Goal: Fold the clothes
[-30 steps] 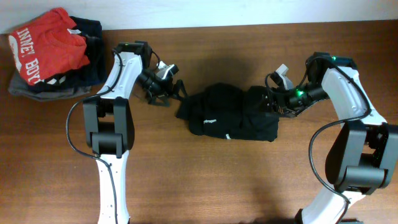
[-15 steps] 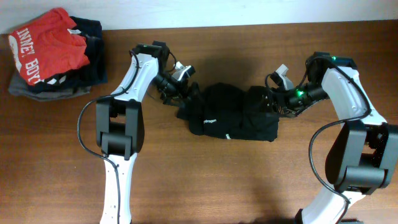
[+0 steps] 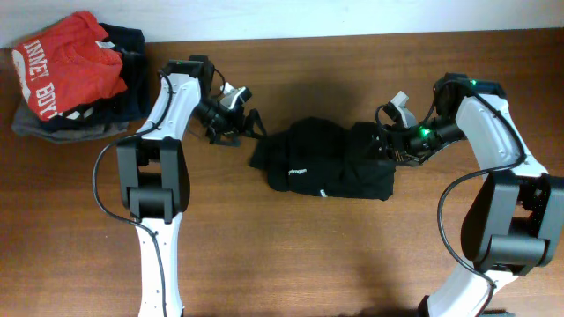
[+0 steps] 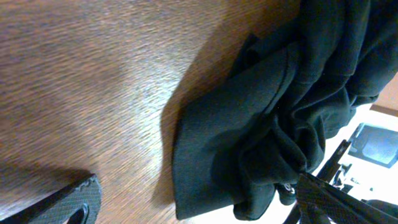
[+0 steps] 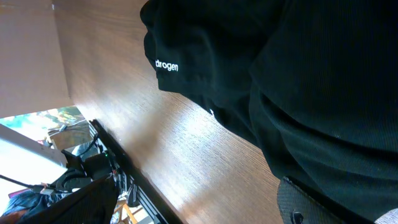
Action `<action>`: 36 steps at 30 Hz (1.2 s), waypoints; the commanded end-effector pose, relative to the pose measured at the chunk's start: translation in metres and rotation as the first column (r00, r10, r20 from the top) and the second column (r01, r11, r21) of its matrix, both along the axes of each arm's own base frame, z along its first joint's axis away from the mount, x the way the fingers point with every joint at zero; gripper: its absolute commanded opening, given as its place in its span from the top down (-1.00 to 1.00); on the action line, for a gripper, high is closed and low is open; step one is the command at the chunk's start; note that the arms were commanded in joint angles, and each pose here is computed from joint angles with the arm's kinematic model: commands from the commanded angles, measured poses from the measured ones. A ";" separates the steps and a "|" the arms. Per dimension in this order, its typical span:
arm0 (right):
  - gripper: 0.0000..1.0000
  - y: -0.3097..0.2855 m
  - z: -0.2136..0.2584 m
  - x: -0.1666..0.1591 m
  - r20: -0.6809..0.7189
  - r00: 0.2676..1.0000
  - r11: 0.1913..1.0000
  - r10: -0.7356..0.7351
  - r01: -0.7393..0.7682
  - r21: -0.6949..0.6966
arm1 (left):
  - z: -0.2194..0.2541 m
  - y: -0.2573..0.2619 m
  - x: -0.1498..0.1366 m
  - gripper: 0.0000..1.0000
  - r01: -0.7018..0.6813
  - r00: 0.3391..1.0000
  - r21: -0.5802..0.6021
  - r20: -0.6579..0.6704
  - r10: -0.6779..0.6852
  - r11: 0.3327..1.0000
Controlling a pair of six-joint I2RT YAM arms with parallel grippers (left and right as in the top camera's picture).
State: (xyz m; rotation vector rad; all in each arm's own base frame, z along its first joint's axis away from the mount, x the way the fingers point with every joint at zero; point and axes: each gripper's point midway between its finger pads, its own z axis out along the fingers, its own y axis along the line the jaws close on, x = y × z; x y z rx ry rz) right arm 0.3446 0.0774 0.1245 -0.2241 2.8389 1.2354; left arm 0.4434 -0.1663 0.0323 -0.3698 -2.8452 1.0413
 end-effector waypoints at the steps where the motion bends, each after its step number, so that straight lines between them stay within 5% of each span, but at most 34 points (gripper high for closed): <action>1: -0.73 -0.003 0.005 0.003 0.030 1.000 1.000 0.004 -0.003 -0.007 | -0.005 -0.006 -0.004 -0.98 0.019 1.000 -0.001 -0.009 -0.019 1.000; 36: -0.74 -0.003 0.005 0.002 0.028 1.000 1.000 0.004 -0.003 -0.007 | -0.019 -0.064 -0.040 -0.98 0.091 0.992 -0.120 -0.071 -0.100 0.989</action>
